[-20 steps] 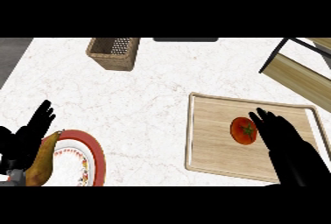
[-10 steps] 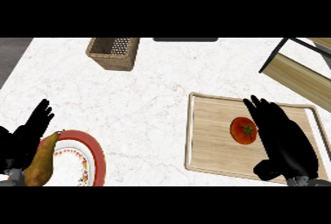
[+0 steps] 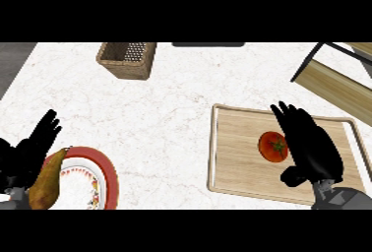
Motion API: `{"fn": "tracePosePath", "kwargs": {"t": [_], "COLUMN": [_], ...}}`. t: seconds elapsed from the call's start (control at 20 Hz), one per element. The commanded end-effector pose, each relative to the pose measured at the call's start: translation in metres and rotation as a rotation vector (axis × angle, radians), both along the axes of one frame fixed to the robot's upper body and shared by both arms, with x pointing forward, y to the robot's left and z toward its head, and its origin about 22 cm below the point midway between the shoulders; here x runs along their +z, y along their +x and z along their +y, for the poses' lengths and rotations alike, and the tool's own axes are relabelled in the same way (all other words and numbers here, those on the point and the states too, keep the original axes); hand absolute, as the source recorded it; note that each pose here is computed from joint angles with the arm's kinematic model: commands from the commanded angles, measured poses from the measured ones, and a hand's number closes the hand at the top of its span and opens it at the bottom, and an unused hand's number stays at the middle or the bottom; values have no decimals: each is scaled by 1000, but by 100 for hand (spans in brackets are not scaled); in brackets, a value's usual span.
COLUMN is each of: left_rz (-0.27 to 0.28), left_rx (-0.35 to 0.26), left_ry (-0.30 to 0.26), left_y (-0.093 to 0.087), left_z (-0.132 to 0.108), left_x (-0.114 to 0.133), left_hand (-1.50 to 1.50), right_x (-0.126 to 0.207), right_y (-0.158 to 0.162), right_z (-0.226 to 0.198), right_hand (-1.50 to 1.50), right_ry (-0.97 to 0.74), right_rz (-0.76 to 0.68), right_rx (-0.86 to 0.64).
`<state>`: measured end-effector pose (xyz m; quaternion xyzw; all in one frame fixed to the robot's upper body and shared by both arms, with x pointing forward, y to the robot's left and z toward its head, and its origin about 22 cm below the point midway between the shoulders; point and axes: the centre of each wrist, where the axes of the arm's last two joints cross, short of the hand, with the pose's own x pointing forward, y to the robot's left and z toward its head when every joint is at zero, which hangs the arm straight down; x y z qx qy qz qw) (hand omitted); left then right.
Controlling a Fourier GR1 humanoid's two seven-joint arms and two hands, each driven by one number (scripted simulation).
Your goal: Pick the tomato from the tray and place it in the tiered shelf
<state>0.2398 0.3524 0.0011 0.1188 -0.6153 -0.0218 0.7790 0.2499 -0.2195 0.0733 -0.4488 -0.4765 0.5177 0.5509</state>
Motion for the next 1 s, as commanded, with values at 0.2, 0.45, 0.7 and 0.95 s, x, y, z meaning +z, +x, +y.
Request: {"fn": "tracePosePath", "kwargs": {"t": [0.2, 0.45, 0.7, 0.95], "left_rz": [-6, -12, -5, -8], "left_rx": [13, 8, 1, -3], "left_ry": [0, 1, 2, -7], "left_y": [-7, -24, -1, -3], "left_z": [2, 7, -4, -14], "left_x": [1, 10, 9, 6], "left_hand": [0, 0, 0, 0], "right_x": [-23, -36, -64, -53], "right_y": [14, 22, 25, 41], "right_z": [2, 6, -22, -12], "right_hand": [-150, -150, 150, 150], "right_ry": [0, 16, 31, -32], "right_rz": [3, 34, 65, 31], "right_rx": [13, -13, 41, 61]}}
